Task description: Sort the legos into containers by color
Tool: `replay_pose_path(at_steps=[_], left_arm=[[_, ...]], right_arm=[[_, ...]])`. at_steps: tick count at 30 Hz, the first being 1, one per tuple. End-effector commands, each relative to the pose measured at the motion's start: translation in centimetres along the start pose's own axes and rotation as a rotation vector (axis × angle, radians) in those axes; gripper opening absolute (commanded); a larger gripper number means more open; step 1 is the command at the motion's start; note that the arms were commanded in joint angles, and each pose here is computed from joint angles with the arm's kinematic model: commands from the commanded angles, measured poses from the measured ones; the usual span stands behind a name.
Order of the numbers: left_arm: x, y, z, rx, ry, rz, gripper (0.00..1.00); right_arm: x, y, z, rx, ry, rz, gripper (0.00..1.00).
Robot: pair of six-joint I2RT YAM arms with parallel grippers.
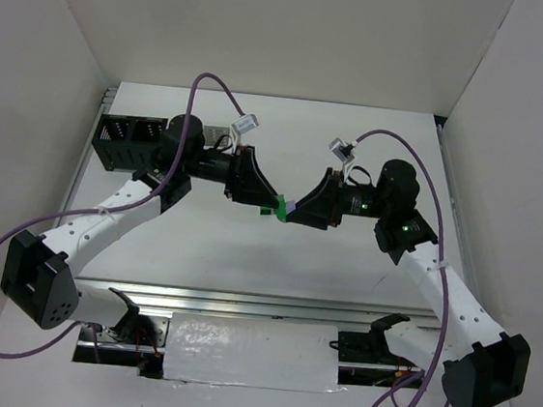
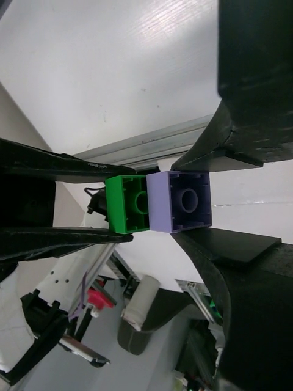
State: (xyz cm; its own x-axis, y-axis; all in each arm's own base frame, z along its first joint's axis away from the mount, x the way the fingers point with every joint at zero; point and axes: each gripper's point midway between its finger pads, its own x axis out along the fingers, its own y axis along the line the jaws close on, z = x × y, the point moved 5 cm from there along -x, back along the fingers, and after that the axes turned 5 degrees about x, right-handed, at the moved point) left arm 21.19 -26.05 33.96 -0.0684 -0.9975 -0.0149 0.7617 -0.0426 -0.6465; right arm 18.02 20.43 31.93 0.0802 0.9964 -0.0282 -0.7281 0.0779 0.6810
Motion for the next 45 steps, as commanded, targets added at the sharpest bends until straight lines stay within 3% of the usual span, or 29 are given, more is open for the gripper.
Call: replay_pose_path(at_steps=[1, 7, 10, 12, 13, 16, 20, 24, 35, 38, 41, 42, 45], left_arm=[[-0.5, -0.9, 0.4, 0.121, -0.010, -0.009, 0.00], [-3.9, 0.6, 1.1, 0.146, -0.086, 0.112, 0.00], [-6.8, 2.1, 1.9, 0.127, -0.149, 0.257, 0.00], [-9.9, 4.5, 3.1, 0.105, -0.211, 0.500, 0.00], [-12.4, 7.9, 3.8, 0.044, -0.285, 0.798, 0.00], [-19.9, 12.6, 2.9, -0.165, -0.327, 1.410, 0.00], [-25.8, 14.6, 5.0, -0.231, -0.457, 1.658, 0.00], [-29.6, 16.4, 8.6, -0.219, -0.568, 1.808, 0.00], [-32.5, 21.8, 8.5, -0.286, -0.490, 1.934, 0.21], [-32.6, 22.7, 7.7, -0.307, -0.469, 1.937, 0.35], [-32.6, 23.4, 6.9, -0.324, -0.451, 1.937, 0.57], [-32.7, 23.4, 6.7, -0.327, -0.450, 1.941, 0.70], [-32.7, 22.9, 6.7, -0.327, -0.461, 1.944, 0.87]], right_arm=[[-0.7, 0.4, 1.3, -0.076, -0.066, -0.067, 0.00], [-1.9, -1.7, 1.5, -0.038, -0.164, -0.183, 0.00], [-2.4, -3.2, 2.2, 0.000, -0.244, -0.325, 0.00], [-3.1, -4.5, 2.6, 0.049, -0.289, -0.453, 0.00], [-3.2, -5.0, 2.6, 0.069, -0.292, -0.493, 0.00], [-3.6, -5.5, 2.8, 0.092, -0.291, -0.576, 0.00], [-3.4, -5.0, 3.0, 0.072, -0.283, -0.637, 0.00], [-3.1, -4.8, 2.6, 0.089, -0.245, -0.655, 0.00], [-3.1, -4.8, 1.5, 0.107, -0.210, -0.658, 0.00], [-3.1, -4.8, 1.6, 0.102, -0.207, -0.661, 0.00], [-2.9, -4.8, 1.7, 0.103, -0.194, -0.651, 0.00], [-2.8, -4.8, 1.7, 0.102, -0.190, -0.646, 0.00], [-2.5, -5.0, 1.7, 0.110, -0.174, -0.634, 0.00]])
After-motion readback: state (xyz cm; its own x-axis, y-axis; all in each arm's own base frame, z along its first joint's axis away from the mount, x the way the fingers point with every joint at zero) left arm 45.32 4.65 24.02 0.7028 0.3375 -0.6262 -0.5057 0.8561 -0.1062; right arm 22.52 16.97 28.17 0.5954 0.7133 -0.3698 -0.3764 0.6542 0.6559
